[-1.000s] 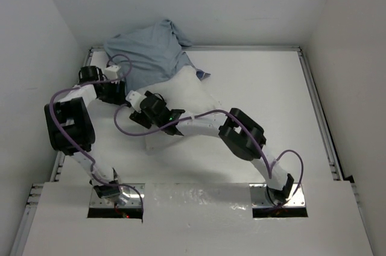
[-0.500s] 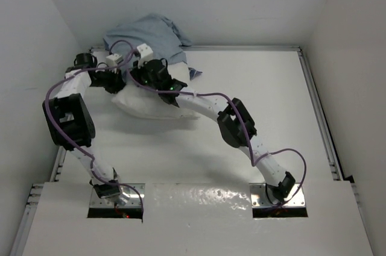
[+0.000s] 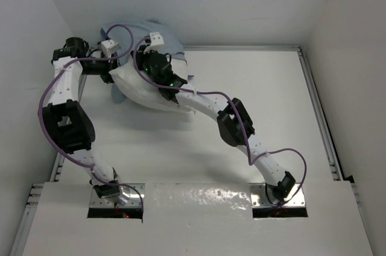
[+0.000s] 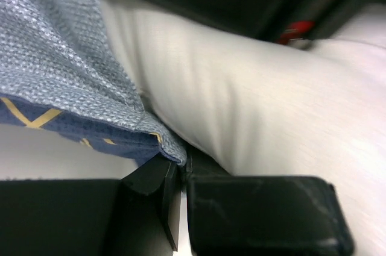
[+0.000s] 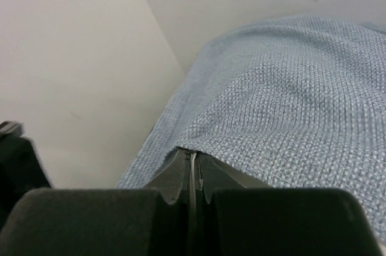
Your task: Put the pillow into the pillowcase
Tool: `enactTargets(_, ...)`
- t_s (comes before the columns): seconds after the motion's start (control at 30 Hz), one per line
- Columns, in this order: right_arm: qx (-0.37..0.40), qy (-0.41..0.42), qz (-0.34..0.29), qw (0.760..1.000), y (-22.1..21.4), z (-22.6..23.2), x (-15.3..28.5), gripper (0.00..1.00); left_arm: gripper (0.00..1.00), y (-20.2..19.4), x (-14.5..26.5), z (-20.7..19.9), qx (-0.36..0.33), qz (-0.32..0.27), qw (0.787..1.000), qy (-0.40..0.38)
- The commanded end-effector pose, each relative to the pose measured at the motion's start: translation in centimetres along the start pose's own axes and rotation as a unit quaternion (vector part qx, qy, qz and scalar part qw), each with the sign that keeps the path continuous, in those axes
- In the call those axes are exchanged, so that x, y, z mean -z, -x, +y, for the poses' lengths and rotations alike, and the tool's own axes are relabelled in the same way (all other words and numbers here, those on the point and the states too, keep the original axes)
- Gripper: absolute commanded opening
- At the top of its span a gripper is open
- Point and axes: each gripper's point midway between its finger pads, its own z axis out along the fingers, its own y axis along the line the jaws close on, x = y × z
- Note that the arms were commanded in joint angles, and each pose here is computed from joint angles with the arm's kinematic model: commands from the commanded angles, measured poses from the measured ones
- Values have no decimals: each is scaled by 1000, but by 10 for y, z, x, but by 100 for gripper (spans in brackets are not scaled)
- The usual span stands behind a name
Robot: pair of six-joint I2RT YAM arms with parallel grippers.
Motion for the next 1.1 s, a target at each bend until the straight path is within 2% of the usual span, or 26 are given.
enactTargets(0.0,2,-78,11,997,-36,-54,-10,0,0,57,11,-110,38,-80,988,-129)
enactTargets(0.07,6,-83,15,996,-40,-58,-9,0,0,52,13,-117,46,-75,988,-125)
enactTargets(0.13,12,-79,33,996,-53,-62,-4,0,0,34,12,-116,60,-43,992,-105)
enactTargets(0.23,1,12,66,998,-66,-32,7,0,0,7,15,-117,67,-1,995,-73)
enactTargets(0.33,-1,60,98,993,-81,-10,22,0,0,-26,14,-110,76,52,995,-44)
enactTargets(0.4,1,109,117,987,-78,12,36,7,0,-46,18,-101,83,89,992,-19)
enactTargets(0.43,2,120,120,986,-74,16,41,11,4,-50,20,-96,87,96,992,-8)
enactTargets(0.47,1,142,130,981,-68,25,52,24,11,-49,23,-94,87,101,991,1)
enactTargets(0.5,-2,143,130,981,-61,26,57,30,14,-49,26,-90,81,110,991,15)
enactTargets(0.53,-5,143,129,981,-55,26,63,36,17,-45,29,-88,74,109,991,23)
enactTargets(0.63,-19,158,117,980,-30,31,92,53,37,-20,41,-79,43,94,993,53)
enactTargets(0.67,-22,164,112,980,-23,32,99,56,52,-13,44,-78,31,90,994,59)
enactTargets(0.73,-23,182,105,977,-9,36,123,64,68,6,50,-74,6,74,995,70)
enactTargets(0.8,-16,192,115,975,-10,34,142,67,72,26,54,-72,-16,60,995,78)
enactTargets(0.87,3,219,112,969,14,43,161,75,74,38,43,-71,-24,61,995,78)
enactTargets(0.9,11,221,139,965,3,38,174,78,74,46,40,-58,-40,68,991,106)
enactTargets(0.93,26,244,133,960,22,46,186,85,74,54,22,-64,-60,77,990,106)
enactTargets(0.97,31,249,147,957,20,44,196,88,74,56,13,-62,-48,83,988,120)
enactTargets(1.0,35,250,168,953,26,38,206,92,74,67,-8,-59,-77,90,983,140)
enactTargets(1.07,32,229,190,954,35,14,208,94,74,84,-27,-41,-72,77,977,185)
